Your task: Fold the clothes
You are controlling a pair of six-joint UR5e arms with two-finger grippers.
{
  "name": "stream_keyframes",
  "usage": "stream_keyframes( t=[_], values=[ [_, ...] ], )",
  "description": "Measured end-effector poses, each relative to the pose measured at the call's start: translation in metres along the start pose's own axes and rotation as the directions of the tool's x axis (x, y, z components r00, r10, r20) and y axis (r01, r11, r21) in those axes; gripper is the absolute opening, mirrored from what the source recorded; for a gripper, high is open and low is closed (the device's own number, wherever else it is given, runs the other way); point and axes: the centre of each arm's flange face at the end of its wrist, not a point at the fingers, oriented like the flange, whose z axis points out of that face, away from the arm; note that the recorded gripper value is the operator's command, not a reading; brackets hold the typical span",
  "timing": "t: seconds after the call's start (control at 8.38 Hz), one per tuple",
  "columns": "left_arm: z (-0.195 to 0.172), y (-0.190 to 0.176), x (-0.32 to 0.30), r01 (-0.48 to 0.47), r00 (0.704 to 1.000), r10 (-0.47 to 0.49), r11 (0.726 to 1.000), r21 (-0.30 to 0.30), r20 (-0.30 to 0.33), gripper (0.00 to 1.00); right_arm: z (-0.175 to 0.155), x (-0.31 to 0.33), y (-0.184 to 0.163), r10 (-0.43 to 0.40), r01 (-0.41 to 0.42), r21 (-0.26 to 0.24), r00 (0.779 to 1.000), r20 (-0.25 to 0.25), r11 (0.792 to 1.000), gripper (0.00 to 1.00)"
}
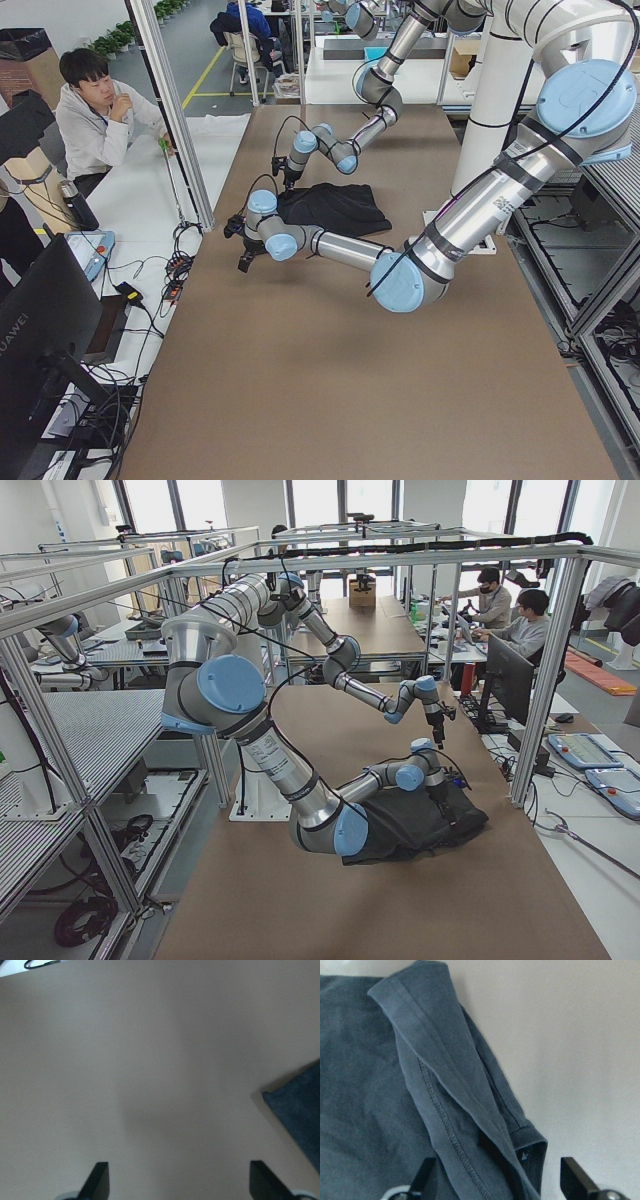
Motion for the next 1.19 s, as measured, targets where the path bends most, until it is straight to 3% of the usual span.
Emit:
stream_keyframes(
  t=[0.24,0.72,0.84,0.95,1.07,1.19],
  values=[
    [0.000,0.001,-0.001,0.000,1.000,0.000,1.000,-0.001,0.000,1.00,0.018,0.012,-0.011,-0.037,0.037,0.017,0.999,-0.022,0.999,0.00],
    [0.001,0.001,-0.002,-0.001,1.000,0.001,1.000,-0.002,0.002,1.00,0.022,0.039,-0.030,-0.044,0.046,0.032,0.998,-0.050,0.998,0.00],
    [0.001,0.002,-0.002,-0.001,1.000,0.001,1.000,-0.002,0.002,1.00,0.031,0.051,-0.029,-0.049,0.051,0.023,0.996,-0.069,0.998,0.09],
    [0.001,0.002,-0.002,-0.001,1.000,0.001,1.000,-0.002,0.001,1.00,0.044,0.063,-0.024,-0.051,0.052,0.020,0.995,-0.087,0.998,0.71],
    [0.001,0.002,-0.002,0.000,1.000,0.001,1.000,-0.002,0.002,1.00,0.053,0.072,-0.019,-0.049,0.052,0.026,0.995,-0.091,0.998,0.91],
    [0.001,0.002,-0.002,-0.001,1.000,0.001,1.000,-0.003,0.002,1.00,0.055,0.075,-0.017,-0.044,0.047,0.034,0.995,-0.086,0.998,0.92]
  ],
)
